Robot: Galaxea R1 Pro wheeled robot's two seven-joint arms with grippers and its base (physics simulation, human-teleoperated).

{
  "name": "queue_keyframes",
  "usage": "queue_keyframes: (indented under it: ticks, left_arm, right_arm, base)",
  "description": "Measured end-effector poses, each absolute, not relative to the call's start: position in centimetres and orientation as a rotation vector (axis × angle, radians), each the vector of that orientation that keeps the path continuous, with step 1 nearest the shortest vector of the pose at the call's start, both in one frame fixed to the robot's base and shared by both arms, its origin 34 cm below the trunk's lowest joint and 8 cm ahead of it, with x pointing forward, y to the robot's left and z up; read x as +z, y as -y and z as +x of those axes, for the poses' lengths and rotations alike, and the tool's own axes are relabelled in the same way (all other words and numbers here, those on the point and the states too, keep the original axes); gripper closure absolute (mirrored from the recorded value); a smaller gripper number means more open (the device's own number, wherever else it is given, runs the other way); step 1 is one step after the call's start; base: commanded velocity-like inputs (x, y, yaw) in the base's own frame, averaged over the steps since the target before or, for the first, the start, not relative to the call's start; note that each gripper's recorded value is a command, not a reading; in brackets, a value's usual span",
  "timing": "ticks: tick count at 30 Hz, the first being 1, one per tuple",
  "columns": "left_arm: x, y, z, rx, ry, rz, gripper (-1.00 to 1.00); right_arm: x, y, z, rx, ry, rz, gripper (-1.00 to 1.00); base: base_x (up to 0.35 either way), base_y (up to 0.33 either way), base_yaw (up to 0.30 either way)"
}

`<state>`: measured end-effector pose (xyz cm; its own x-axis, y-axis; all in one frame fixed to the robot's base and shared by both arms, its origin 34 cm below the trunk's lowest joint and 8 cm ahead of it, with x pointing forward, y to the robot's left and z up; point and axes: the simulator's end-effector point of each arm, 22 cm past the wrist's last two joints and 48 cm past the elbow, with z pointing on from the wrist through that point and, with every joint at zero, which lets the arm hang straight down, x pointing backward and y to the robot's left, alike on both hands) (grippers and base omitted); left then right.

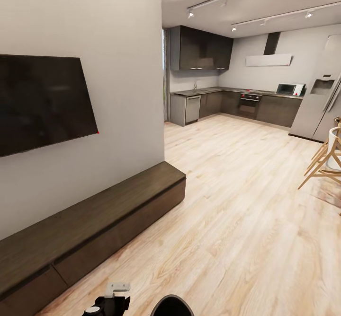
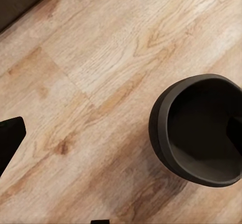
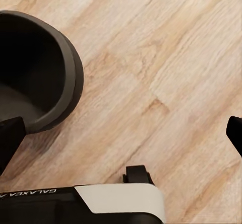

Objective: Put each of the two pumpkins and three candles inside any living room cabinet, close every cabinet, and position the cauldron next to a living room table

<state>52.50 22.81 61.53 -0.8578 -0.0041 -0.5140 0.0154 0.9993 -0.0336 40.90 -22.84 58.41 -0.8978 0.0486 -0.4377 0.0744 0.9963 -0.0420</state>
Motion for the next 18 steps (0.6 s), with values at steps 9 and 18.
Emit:
queue_keyframes:
  ticks: [9,18]
  left_arm:
    - [60.8,-22.8,52.4,-0.050,-2.606,0.006,-1.00]
    - [59.5,-22.8,52.4,-0.050,-2.611,0.006,-1.00]
  right_arm:
    - [64.5,14.3,49.2,0.036,-2.585,0.077,-1.00]
    - [61.7,13.9,50.0,0.056,-2.607,0.151,-1.00]
  base:
    - [0.000,0.000,0.000]
    - [0.000,0.000,0.000]
